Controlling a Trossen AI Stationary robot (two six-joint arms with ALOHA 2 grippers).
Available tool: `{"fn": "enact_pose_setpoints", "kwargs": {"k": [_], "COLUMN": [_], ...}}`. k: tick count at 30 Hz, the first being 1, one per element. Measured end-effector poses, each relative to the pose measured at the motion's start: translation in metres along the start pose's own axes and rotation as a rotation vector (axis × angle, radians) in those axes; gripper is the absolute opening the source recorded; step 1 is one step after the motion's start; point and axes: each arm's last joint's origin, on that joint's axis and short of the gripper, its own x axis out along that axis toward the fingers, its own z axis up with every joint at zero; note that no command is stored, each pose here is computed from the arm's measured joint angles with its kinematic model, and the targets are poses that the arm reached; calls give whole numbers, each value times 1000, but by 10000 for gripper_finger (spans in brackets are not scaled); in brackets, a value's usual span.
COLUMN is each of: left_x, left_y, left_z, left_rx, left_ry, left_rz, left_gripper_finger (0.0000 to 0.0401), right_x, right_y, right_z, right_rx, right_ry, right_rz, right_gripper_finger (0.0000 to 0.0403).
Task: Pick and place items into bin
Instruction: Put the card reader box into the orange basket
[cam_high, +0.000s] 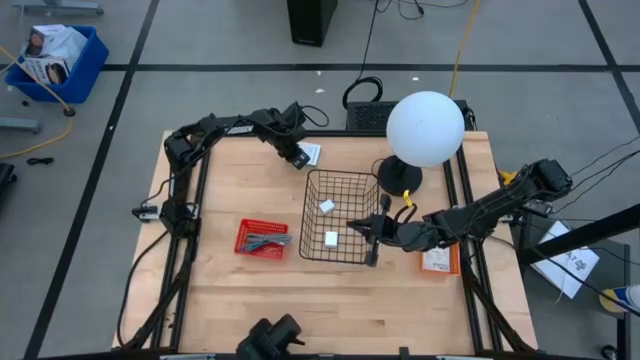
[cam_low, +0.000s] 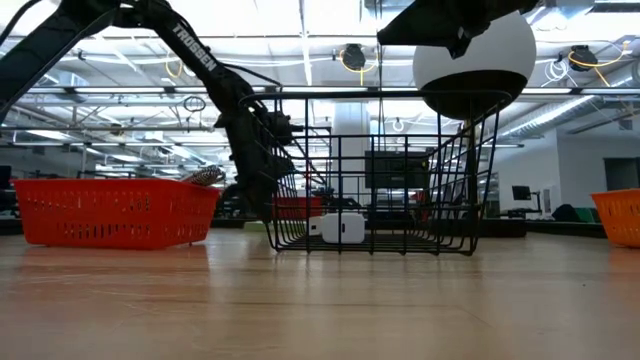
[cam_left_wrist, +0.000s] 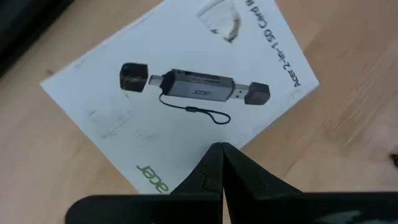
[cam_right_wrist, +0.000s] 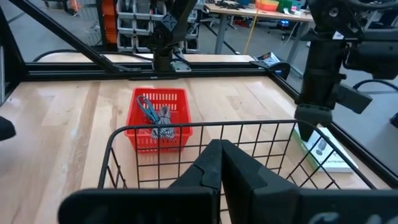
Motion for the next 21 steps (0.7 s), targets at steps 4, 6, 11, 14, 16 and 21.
{"fn": "enact_pose_setpoints", "kwargs": {"k": [4, 6, 11, 14, 16, 21], "left_x": [2, 0, -4, -6, -7, -10], "left_y": [9, 13, 21, 26, 27, 29], "left_z": [-2, -3, -9, -17, -22, -34], "left_rx": [-100, -149, -200, -245, -252, -288], "left_ry": [31, 36, 87, 165, 212, 323], "left_rz": [0, 7, 60, 114, 167, 247], "left_gripper_finger": [1, 1, 1, 1, 1, 1], "right_x": [0, 0, 0, 0, 0, -2], "right_y": [0, 0, 1, 2, 2, 4], "right_z": [0, 0, -1, -1, -1, -2], "right_rx": [6, 7, 28, 29, 41, 41], "right_ry": [0, 0, 7, 13, 14, 21], "right_rz": [3, 4, 21, 50, 58, 64], "right_gripper_finger": [0, 0, 0, 0, 0, 0]}}
